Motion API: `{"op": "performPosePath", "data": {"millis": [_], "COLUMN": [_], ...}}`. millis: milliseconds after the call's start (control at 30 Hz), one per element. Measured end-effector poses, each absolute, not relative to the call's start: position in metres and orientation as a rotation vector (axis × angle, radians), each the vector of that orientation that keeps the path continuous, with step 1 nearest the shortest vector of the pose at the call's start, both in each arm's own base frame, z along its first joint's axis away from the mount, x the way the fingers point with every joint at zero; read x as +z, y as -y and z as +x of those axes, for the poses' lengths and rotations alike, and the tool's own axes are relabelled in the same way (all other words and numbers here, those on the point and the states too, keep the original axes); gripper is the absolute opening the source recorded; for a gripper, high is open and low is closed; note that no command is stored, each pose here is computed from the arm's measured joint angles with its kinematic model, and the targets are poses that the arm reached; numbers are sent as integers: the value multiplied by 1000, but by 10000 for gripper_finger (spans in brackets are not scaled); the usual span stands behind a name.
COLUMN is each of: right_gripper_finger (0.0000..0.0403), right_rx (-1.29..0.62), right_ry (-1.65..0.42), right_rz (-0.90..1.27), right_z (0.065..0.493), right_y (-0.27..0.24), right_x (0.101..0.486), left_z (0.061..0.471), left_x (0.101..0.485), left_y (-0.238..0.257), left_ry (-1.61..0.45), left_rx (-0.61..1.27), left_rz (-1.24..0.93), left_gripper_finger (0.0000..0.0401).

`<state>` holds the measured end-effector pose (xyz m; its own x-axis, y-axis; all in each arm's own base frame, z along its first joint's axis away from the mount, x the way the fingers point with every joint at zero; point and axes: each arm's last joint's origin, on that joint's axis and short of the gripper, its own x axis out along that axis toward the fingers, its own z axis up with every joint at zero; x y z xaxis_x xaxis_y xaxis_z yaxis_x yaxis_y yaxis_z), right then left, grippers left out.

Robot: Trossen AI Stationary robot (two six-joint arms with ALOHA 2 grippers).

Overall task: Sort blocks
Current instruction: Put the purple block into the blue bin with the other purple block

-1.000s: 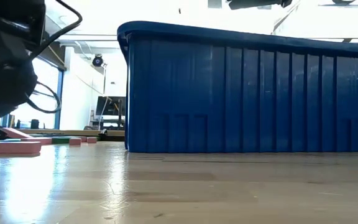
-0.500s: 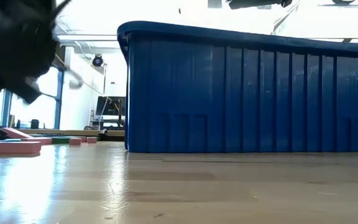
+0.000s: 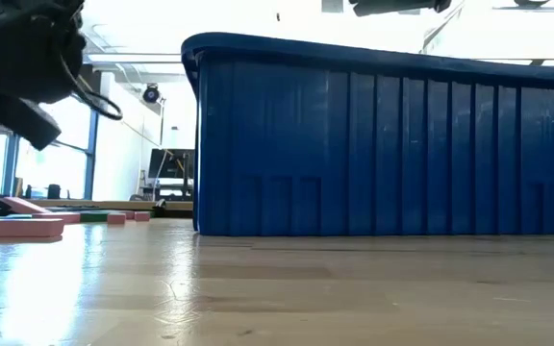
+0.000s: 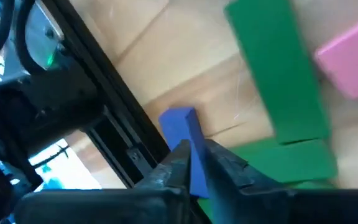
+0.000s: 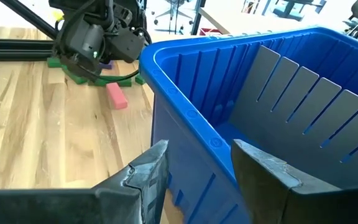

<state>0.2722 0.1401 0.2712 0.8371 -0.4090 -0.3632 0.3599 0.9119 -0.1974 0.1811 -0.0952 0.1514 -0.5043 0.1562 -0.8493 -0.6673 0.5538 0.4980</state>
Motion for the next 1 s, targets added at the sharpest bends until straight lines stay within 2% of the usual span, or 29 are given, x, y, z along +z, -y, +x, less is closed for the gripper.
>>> {"op": "performPosePath", "data": {"millis": [233, 367, 667, 1000], "right_gripper_finger": [169, 169, 169, 169], "right_rx": [-406, -403, -405, -406], "right_ry": [-412, -414, -415, -414], "right_rz": [-123, -122, -118, -117], "right_z": [272, 272, 272, 272], "right_y": [-140, -140, -140, -140], "right_x": [271, 271, 271, 271], "left_z": [156, 158, 149, 150], "left_x": [142, 142, 123, 122], "left_y": [85, 85, 81, 82], "left_ry": [-1898, -1858, -1843, -1829], "left_rx": [1091, 1068, 1059, 1063], "left_rz": [-546, -578, -645, -650], "left_gripper_finger": [138, 164, 157, 132]}}
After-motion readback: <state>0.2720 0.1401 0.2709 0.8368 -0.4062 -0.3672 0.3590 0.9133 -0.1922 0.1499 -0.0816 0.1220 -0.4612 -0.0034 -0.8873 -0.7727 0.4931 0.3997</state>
